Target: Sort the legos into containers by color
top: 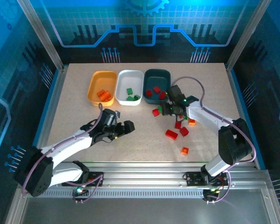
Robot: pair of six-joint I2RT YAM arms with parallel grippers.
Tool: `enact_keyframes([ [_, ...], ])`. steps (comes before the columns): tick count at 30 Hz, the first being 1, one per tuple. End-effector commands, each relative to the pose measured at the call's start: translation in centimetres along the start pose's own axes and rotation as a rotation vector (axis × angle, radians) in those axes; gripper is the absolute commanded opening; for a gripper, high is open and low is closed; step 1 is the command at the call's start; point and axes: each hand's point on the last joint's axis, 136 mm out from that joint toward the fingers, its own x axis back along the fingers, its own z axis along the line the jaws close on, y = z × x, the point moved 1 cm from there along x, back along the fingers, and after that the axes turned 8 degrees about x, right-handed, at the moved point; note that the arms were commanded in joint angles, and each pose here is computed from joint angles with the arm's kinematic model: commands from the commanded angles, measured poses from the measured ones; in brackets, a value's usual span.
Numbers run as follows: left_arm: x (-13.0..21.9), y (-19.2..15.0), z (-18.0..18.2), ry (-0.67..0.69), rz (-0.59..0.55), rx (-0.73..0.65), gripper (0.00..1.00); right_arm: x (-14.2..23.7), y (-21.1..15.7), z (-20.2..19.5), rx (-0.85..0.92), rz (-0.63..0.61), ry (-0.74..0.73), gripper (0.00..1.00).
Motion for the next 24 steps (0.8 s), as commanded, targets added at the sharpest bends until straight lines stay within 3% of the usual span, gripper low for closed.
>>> enact_keyframes([
  [1, -1.6, 0.2, -3.2, -0.009, -0.006, -0.126, 0.91, 0.4, -3.7, -3.2, -0.117, 0.074, -0.061, 0.62],
  [8, -4.9, -2.1, -3.8, 0.006, 0.083, -0.149, 0.90, -0.3, -9.6, -4.9, -0.139, 0.214, -0.096, 0.68],
  [14, -4.3, -2.1, -3.3, 0.011, 0.072, -0.156, 0.90, -0.6, -12.2, -6.1, -0.163, 0.293, -0.143, 0.66],
  [24, -3.9, -2.3, -2.6, 0.011, 0.055, -0.146, 0.91, -0.8, -12.1, -8.2, -0.238, 0.296, -0.184, 0.59],
])
